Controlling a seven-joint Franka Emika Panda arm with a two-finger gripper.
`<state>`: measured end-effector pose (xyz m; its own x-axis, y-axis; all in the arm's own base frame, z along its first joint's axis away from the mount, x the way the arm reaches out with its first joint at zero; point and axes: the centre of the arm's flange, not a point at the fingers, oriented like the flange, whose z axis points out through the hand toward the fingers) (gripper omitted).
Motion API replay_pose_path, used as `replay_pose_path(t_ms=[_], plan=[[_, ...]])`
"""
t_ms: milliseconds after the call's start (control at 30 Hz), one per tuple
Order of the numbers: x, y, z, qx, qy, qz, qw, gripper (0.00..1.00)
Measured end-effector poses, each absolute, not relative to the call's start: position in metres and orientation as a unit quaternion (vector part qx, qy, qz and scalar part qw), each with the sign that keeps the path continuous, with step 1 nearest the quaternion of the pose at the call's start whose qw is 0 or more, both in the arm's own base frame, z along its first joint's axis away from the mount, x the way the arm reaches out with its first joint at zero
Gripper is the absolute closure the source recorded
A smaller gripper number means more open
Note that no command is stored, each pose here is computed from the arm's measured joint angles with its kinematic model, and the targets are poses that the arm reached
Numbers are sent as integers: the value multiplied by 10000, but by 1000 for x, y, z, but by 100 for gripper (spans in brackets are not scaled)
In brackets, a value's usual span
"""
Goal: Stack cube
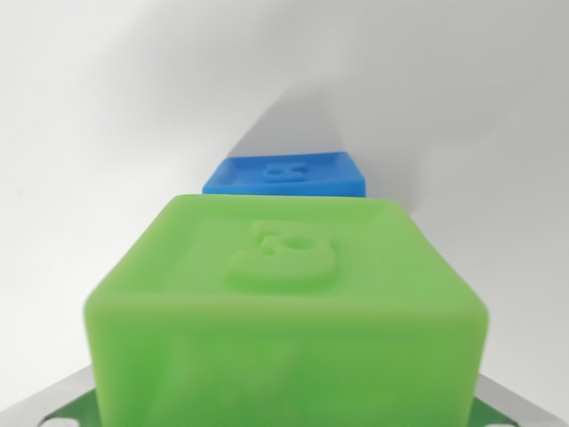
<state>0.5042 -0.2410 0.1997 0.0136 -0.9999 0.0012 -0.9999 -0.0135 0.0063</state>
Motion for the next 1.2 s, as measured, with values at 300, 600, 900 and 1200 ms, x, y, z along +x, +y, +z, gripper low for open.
replay_pose_path(t_ms=[300,600,900,1200], plan=[[504,-241,181,7121,-7021,-25,32,100],[504,-241,171,7118,-7024,-19,29,100],[504,-241,169,7120,-7021,-15,27,0],[504,-241,169,7121,-7021,-14,26,0]])
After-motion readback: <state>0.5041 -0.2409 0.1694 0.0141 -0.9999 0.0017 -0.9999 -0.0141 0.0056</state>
